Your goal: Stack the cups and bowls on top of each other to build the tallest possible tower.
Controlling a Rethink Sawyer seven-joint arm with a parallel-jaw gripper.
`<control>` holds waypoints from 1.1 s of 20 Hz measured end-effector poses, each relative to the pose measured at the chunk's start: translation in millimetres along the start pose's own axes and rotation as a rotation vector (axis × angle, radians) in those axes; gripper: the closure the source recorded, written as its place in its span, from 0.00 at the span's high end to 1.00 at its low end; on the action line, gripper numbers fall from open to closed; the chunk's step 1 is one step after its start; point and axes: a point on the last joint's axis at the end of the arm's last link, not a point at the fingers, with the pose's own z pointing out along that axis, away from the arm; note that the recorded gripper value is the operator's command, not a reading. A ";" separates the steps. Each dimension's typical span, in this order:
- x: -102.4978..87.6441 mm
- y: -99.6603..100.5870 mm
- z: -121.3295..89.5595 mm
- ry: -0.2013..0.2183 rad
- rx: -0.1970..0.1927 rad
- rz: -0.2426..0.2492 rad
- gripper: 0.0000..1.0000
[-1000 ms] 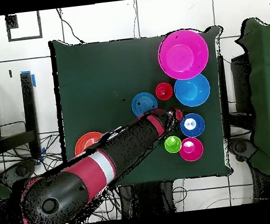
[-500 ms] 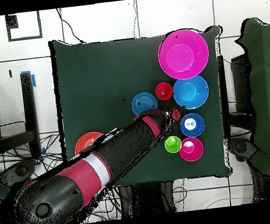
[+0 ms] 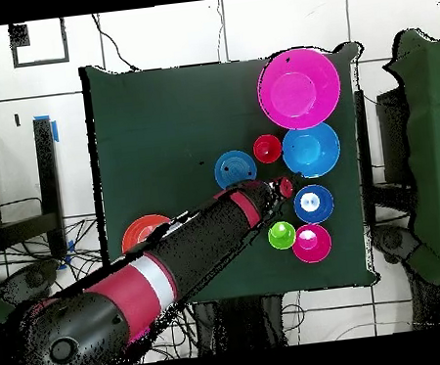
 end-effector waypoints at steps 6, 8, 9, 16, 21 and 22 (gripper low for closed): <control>-3.3 0.9 -5.0 -0.006 0.006 0.007 1.00; -3.4 1.2 -5.1 -0.006 0.006 0.007 1.00; -2.6 1.3 -4.5 -0.005 0.006 0.006 1.00; -0.7 0.9 -2.4 0.000 0.007 0.007 1.00; 0.5 -0.3 -0.9 0.003 0.007 0.009 1.00; 0.8 -0.7 -0.4 0.004 0.007 0.010 1.00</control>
